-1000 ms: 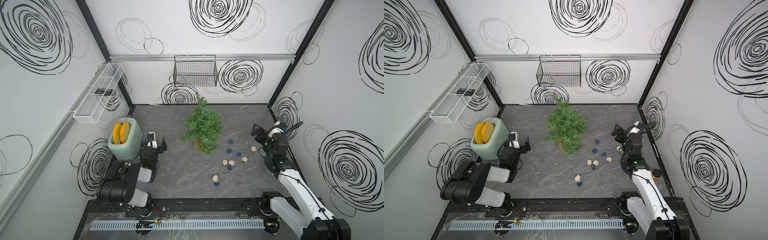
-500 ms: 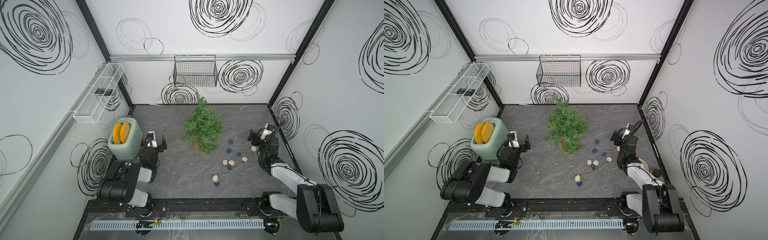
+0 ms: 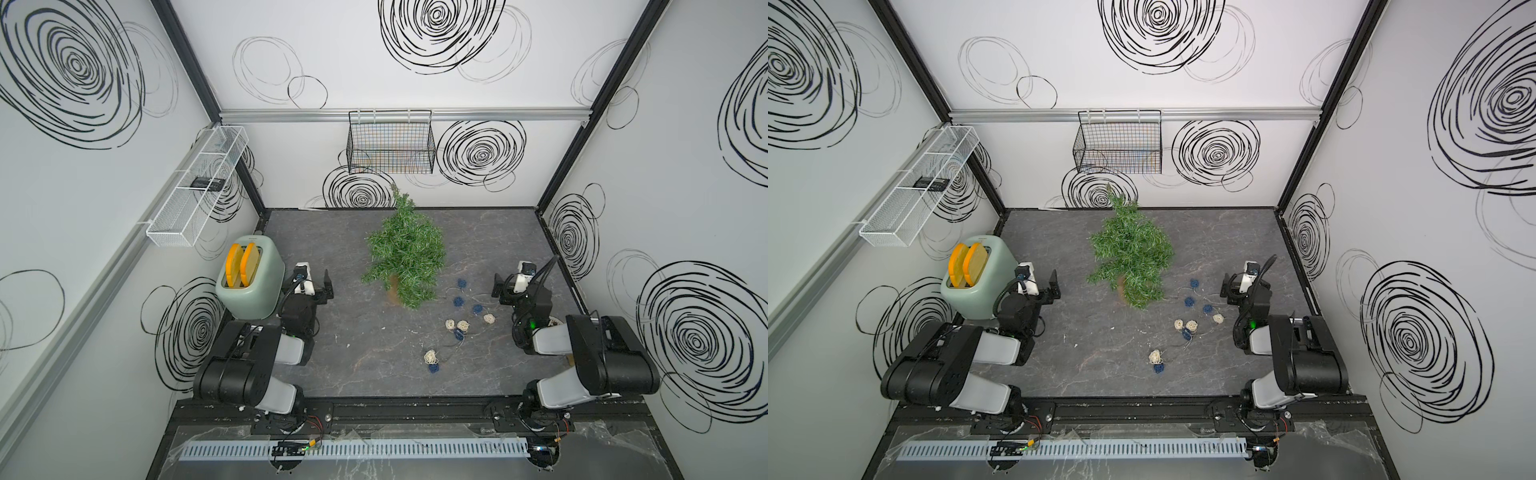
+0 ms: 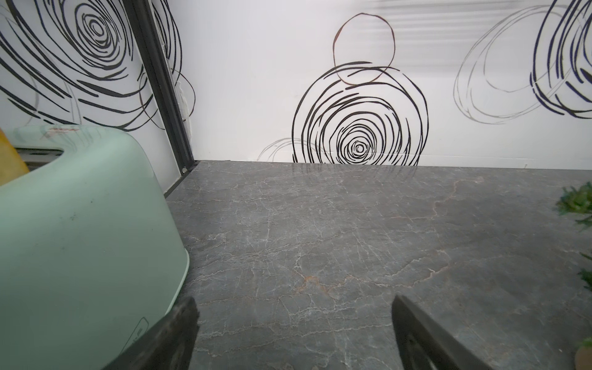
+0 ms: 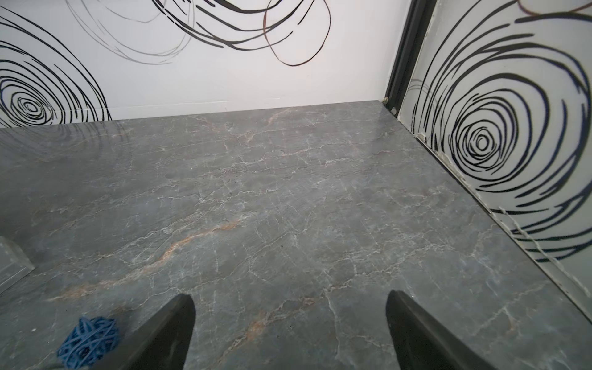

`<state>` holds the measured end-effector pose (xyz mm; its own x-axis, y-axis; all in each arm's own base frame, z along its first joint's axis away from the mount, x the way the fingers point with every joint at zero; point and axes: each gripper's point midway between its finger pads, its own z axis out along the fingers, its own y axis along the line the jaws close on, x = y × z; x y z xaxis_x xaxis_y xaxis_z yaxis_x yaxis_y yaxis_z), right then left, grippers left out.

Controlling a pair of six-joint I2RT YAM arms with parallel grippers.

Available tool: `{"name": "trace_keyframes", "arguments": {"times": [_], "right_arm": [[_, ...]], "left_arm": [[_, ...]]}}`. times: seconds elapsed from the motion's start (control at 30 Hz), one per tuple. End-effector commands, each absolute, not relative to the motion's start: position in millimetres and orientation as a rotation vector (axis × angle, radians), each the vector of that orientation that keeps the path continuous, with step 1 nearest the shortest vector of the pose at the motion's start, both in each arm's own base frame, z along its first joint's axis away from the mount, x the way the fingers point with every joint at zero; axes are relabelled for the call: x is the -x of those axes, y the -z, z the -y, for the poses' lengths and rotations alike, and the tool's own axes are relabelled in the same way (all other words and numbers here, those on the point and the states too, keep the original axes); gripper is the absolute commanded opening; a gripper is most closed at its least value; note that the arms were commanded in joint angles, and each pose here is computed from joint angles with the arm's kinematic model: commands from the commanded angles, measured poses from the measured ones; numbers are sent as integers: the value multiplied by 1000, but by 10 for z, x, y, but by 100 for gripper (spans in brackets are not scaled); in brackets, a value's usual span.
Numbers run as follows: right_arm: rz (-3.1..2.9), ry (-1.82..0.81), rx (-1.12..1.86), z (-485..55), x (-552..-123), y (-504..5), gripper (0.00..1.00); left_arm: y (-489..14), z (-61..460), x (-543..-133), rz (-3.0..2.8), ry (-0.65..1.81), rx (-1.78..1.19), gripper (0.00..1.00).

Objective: Remove string lights from the small christmas tree
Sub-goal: Reset both arms

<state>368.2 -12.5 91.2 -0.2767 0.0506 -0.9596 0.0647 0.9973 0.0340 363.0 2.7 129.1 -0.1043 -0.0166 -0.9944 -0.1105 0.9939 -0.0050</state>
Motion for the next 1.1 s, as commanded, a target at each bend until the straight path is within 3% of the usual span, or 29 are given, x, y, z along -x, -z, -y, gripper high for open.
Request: {"name": "trace_keyframes", "arguments": {"times": [0.0, 1.07], "right_arm": [[-1795, -38, -65, 62, -3809, -1134, 97], [-1783, -29, -62, 56, -3786, -1163, 97]], "left_arm": [[-1501, -23, -3673, -1592, -84, 98, 96], [-1549, -141, -3581, -1554, -155, 179, 96]]}}
